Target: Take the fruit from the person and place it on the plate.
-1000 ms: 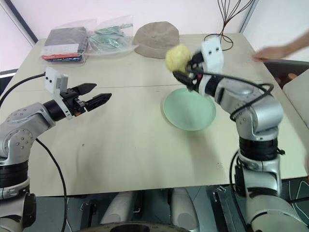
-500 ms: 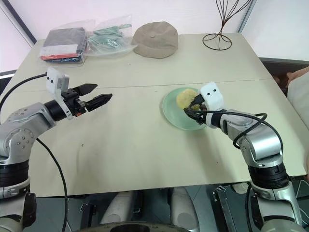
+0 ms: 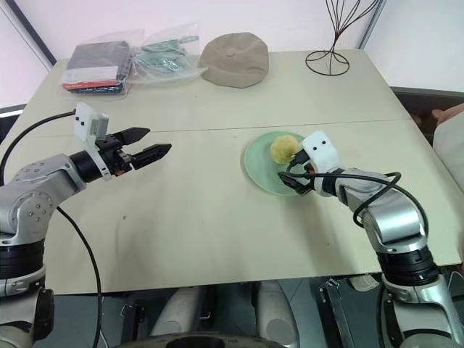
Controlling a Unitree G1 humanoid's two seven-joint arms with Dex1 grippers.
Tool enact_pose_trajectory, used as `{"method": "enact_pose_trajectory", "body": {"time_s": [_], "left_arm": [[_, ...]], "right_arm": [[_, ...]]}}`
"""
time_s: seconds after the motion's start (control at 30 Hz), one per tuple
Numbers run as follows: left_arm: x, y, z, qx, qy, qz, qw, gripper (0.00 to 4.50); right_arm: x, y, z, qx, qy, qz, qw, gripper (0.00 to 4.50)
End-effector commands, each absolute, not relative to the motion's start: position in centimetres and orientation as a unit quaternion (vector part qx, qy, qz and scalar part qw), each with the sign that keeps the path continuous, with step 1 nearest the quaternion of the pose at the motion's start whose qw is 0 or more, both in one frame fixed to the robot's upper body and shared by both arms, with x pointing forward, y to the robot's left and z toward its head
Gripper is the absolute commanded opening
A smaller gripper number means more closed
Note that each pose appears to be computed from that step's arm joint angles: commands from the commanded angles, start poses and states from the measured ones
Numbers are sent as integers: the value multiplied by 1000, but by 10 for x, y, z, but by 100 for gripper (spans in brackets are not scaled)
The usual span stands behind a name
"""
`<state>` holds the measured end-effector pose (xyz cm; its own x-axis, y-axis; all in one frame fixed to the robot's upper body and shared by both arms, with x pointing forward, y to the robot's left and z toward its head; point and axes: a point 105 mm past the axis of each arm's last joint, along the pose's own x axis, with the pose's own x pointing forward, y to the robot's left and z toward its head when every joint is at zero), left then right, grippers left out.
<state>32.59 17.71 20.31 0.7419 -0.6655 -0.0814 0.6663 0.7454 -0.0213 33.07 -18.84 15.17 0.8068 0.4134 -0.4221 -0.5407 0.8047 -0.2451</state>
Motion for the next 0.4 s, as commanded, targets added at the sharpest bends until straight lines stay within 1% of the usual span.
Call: {"method": "enact_pose_trajectory", "body": {"time_s": [0.03,0.2,0.3,0.4], "left_arm": [[320,179,218,29,20,-373,927,450],[311,180,216,41,37,-406,912,450],[307,179,213,48,46,-423,904,450],[306,177,212,48,50,-438,896,450]], "right_arm": [[318,-193,211,-199,96,294,930,443],[286,-190,253,-221,59,360,904,443],[274,-188,263,-225,56,379,896,443],[271,-189,268,-228,53,380,895,443]]}}
